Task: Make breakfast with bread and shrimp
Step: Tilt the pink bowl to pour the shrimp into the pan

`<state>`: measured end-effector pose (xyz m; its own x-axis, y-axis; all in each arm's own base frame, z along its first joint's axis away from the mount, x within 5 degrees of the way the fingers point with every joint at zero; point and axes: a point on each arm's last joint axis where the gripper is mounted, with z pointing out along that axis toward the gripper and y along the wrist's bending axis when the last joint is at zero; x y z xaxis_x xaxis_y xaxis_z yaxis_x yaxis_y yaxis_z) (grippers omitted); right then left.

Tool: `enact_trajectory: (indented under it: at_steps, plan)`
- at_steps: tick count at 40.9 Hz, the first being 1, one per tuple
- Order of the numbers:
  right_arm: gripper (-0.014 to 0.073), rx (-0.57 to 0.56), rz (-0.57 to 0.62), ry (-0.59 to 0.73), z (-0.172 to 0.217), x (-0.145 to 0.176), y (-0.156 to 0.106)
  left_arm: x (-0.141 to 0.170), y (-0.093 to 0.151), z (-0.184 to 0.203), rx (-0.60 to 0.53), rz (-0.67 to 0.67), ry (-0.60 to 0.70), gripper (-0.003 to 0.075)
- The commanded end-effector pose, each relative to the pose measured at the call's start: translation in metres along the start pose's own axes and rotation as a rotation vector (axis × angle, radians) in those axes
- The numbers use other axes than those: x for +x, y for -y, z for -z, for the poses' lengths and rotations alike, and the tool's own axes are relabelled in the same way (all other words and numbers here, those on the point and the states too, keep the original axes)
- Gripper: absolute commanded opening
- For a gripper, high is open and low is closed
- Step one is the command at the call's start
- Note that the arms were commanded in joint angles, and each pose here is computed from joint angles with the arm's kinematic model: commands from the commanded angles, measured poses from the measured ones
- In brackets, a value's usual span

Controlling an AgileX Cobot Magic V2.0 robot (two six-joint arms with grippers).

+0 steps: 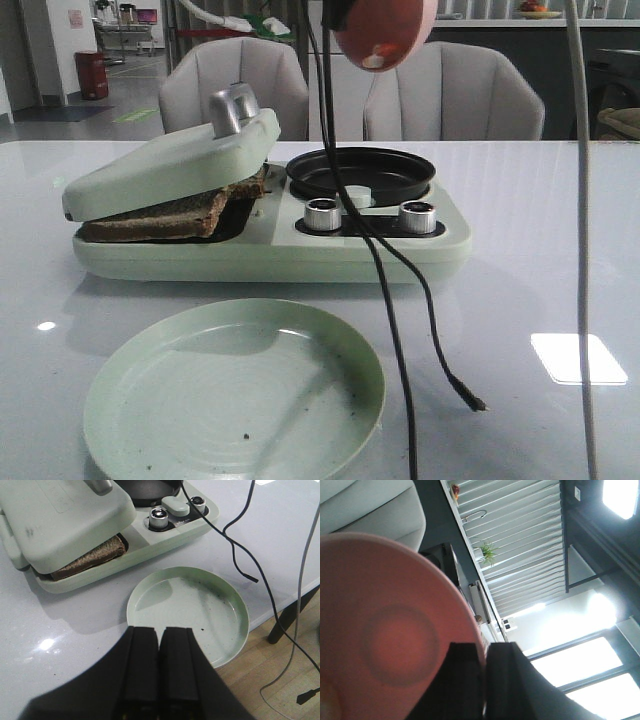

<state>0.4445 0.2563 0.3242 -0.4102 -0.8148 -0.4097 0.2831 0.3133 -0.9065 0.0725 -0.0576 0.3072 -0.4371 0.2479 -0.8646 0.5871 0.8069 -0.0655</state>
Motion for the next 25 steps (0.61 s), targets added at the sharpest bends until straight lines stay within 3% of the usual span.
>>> enact_trajectory:
  at_steps: [1, 5, 10, 25]
  plan:
    - [0.0019, 0.176, -0.073, -0.070, 0.004, 0.003, 0.065, -0.014, 0.002, 0.004, 0.018, 0.006, 0.096, 0.0101]
    - [0.0019, 0.131, -0.026, -0.087, 0.003, 0.006, 0.048, -0.014, 0.002, 0.004, 0.018, 0.006, 0.096, 0.0101]
    - [0.0019, 0.130, 0.112, -0.075, 0.004, 0.008, 0.023, -0.014, 0.002, 0.004, 0.018, 0.006, 0.096, 0.0101]
    - [0.0019, 0.076, 0.086, -0.103, 0.003, 0.011, 0.020, -0.014, 0.002, 0.004, 0.018, 0.006, 0.096, 0.0101]
